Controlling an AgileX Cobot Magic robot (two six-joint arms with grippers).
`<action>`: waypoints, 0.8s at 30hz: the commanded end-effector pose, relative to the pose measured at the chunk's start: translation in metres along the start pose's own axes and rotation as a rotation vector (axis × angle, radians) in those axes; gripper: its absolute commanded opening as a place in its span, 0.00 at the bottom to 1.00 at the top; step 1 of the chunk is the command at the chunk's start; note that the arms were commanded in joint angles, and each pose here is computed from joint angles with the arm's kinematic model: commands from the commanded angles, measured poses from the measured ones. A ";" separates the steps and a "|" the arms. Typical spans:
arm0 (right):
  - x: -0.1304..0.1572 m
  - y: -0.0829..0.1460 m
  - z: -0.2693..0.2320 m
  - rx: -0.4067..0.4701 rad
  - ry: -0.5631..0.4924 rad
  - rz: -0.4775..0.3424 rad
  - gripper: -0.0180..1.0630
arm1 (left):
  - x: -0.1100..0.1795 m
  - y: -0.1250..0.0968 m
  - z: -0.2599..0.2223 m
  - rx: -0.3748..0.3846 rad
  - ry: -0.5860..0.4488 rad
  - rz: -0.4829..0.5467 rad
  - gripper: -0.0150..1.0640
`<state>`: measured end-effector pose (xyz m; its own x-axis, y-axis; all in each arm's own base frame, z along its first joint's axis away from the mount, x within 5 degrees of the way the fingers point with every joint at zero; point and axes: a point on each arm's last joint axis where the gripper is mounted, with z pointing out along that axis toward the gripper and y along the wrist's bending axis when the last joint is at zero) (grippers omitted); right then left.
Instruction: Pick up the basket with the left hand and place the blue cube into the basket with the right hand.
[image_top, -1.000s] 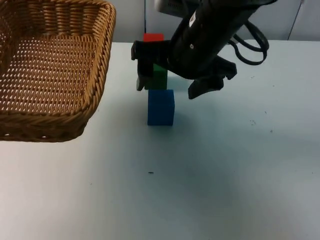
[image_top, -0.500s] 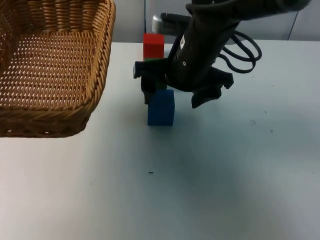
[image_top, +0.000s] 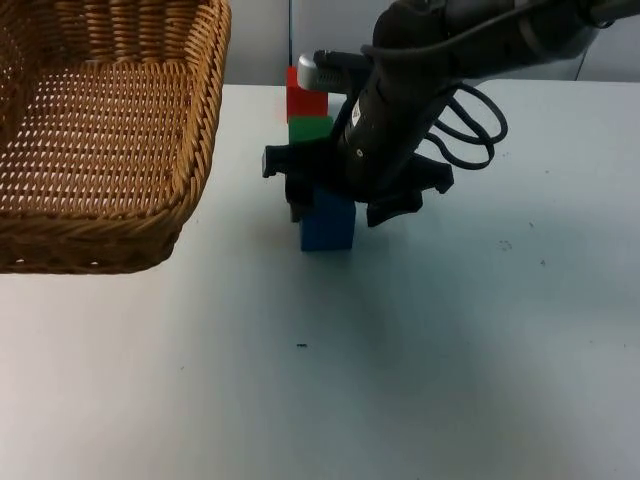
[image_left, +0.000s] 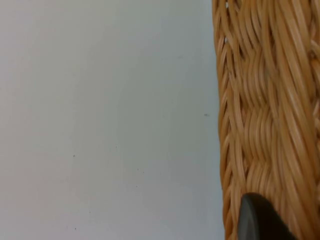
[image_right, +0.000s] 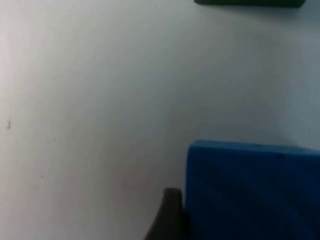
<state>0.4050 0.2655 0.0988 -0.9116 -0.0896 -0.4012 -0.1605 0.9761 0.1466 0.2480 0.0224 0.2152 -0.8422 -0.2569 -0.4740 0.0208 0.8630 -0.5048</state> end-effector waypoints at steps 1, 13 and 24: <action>-0.004 0.004 -0.003 -0.012 -0.030 -0.008 0.64 | -0.002 -0.003 -0.002 0.027 -0.022 -0.022 0.01; -0.005 0.009 -0.010 -0.035 -0.041 0.006 0.01 | -0.002 -0.003 -0.002 0.026 -0.021 -0.021 0.01; -0.021 0.023 -0.084 -0.049 -0.101 -0.071 0.01 | -0.002 -0.003 -0.002 0.027 -0.015 -0.016 0.01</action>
<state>0.3914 0.2714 0.1752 -0.8674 -0.1177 -0.4836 -0.2225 0.9609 0.1651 0.2479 0.0223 0.2153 -0.8429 -0.2564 -0.4731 0.0216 0.8623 -0.5059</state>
